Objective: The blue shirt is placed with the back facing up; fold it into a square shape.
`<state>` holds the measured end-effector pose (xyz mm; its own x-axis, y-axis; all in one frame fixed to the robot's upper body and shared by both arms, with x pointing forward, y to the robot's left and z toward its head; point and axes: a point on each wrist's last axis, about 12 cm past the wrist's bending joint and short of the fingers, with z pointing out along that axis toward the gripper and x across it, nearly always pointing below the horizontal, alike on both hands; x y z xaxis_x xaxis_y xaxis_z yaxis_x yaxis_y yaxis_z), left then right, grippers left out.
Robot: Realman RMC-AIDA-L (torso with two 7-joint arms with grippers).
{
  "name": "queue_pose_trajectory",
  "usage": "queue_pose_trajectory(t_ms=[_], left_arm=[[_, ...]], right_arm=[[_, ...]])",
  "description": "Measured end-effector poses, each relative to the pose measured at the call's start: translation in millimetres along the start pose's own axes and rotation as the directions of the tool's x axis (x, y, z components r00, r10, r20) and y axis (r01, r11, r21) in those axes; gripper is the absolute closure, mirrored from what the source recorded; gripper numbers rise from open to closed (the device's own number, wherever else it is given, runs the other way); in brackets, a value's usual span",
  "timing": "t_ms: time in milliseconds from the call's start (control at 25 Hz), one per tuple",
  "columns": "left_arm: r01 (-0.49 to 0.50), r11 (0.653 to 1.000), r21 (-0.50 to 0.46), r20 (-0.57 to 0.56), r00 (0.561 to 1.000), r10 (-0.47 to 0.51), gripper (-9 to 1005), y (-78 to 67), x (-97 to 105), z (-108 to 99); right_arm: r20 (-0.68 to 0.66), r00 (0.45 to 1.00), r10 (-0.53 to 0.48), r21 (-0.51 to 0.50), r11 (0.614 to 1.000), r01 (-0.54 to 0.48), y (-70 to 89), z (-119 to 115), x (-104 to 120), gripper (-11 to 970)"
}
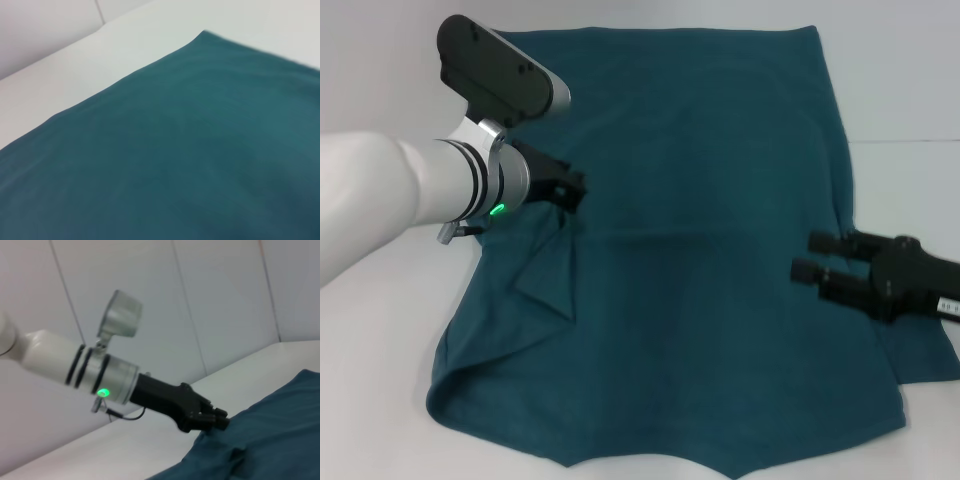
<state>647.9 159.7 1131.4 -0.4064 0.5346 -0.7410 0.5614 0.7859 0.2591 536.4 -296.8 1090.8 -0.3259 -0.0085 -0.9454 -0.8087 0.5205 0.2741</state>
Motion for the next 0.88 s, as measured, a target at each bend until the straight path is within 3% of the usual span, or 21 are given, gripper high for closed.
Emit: queue_pose_trajectory(t_ms=[80,200,240,400,560,640,680,720,880], left_arm=[[0.015,1.0,0.023,0.023,1.0,-0.015,928,-2.5,-4,-8],[0.019,0.998,0.056,0.059,0.998,-0.022,828,-5.9,-8,-19],[-0.02,0.995,0.1,0.109,0.994,0.009,795,-10.4,-10,-34],[-0.094,0.981,0.168,0.158,0.985,0.068,662,-16.0,-1,-53],[-0.101,0.952,0.29,0.187,0.981,0.047,662,-12.1,14,-75],[-0.111,0.912,0.394,0.229,0.973,0.02,663,-4.8,25,-91],[-0.136,0.864,0.484,0.29,0.957,-0.012,663,1.7,35,-108],[-0.149,0.838,0.525,0.323,0.946,-0.034,663,4.7,40,-116],[-0.168,0.761,0.626,0.49,0.844,-0.217,663,35.6,75,-155]], right_arm=[[0.003,1.0,0.011,0.015,1.0,-0.011,-2.0,1,-7,380],[0.014,0.999,0.031,0.069,0.997,-0.031,-7.3,-1,-19,381],[0.016,0.999,0.034,0.082,0.996,-0.035,-8.4,-2,-22,381],[0.013,0.999,0.046,0.091,0.995,-0.047,-9.0,-9,-28,382],[0.001,0.998,0.061,0.101,0.993,-0.061,-8.8,-16,-31,383],[-0.025,0.996,0.087,0.112,0.99,-0.084,-9.2,-17,-32,384],[-0.042,0.994,0.101,0.121,0.988,-0.095,-9.5,-17,-33,384],[-0.059,0.992,0.112,0.128,0.986,-0.104,-9.6,-17,-34,384],[-0.124,0.979,0.159,0.161,0.977,-0.138,-10.9,-12,-46,385]])
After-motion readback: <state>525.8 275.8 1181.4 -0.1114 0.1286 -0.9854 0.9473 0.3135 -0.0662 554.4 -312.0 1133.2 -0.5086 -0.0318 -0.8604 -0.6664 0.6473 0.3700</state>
